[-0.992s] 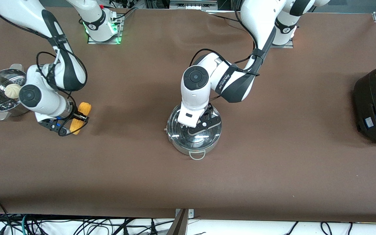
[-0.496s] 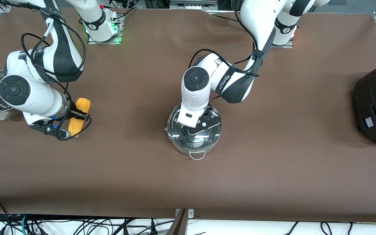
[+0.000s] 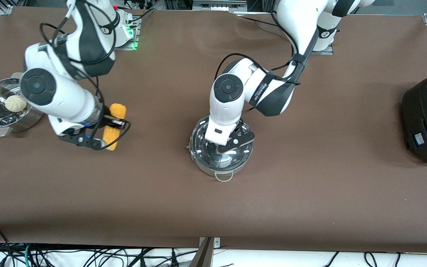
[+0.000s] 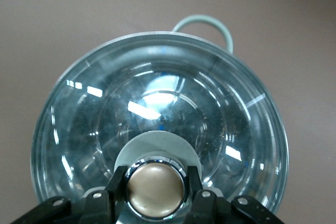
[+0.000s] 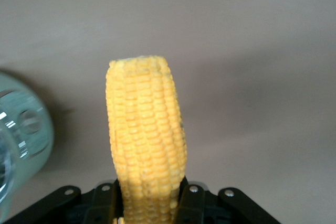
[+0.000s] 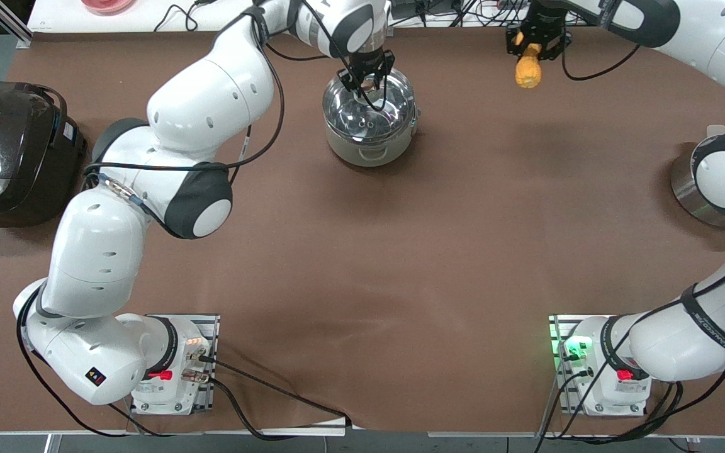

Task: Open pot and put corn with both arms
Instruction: 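Lift the lid off with the left gripper while the right gripper carries corn, then lower the corn into the pot with the right gripper and release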

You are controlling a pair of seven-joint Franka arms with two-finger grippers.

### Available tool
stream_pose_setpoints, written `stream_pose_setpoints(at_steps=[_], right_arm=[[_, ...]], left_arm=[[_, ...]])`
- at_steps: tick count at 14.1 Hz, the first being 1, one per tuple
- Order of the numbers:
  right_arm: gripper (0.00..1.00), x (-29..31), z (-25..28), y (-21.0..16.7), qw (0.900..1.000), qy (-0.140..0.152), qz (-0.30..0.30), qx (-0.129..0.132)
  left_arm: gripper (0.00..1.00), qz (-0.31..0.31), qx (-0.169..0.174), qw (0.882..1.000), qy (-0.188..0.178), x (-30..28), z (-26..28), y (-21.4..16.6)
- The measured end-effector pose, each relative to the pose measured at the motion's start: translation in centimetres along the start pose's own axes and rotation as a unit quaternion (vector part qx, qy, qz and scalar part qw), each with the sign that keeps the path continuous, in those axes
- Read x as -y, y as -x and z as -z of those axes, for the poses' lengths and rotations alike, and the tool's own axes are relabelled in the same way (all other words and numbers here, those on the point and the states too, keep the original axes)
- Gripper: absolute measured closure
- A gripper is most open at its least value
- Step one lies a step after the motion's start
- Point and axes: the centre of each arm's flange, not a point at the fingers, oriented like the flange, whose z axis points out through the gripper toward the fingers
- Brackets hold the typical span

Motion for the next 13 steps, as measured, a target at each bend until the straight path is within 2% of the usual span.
stream_pose_setpoints(at_steps=[2,5,7,10,13], right_arm=[[0.69,3.4,-0.2,1.6,1.0,-0.002,0.022,-0.001],[0.69,8.2,-2.2,3.4,0.999,-0.014,0.048,-0.005],[0.69,11.5,-4.1,4.5,0.998,-0.052,0.039,0.007],[0.69,15.2,-7.5,5.1,0.992,-0.117,0.022,0.03],[0.69,19.4,-10.5,6.6,0.987,-0.159,0.027,0.019]], left_arm=[[0.5,0.007,0.002,1.0,0.009,1.9,4.2,-1.6],[0.5,-0.045,0.014,0.999,0.005,8.2,10.3,-5.7],[0.5,-0.091,0.03,0.995,-0.002,15.2,12.1,-9.6],[0.5,-0.161,0.065,0.985,-0.01,27.4,12.0,-14.1],[0.5,-0.207,0.084,0.975,-0.008,35.6,8.5,-15.8]])
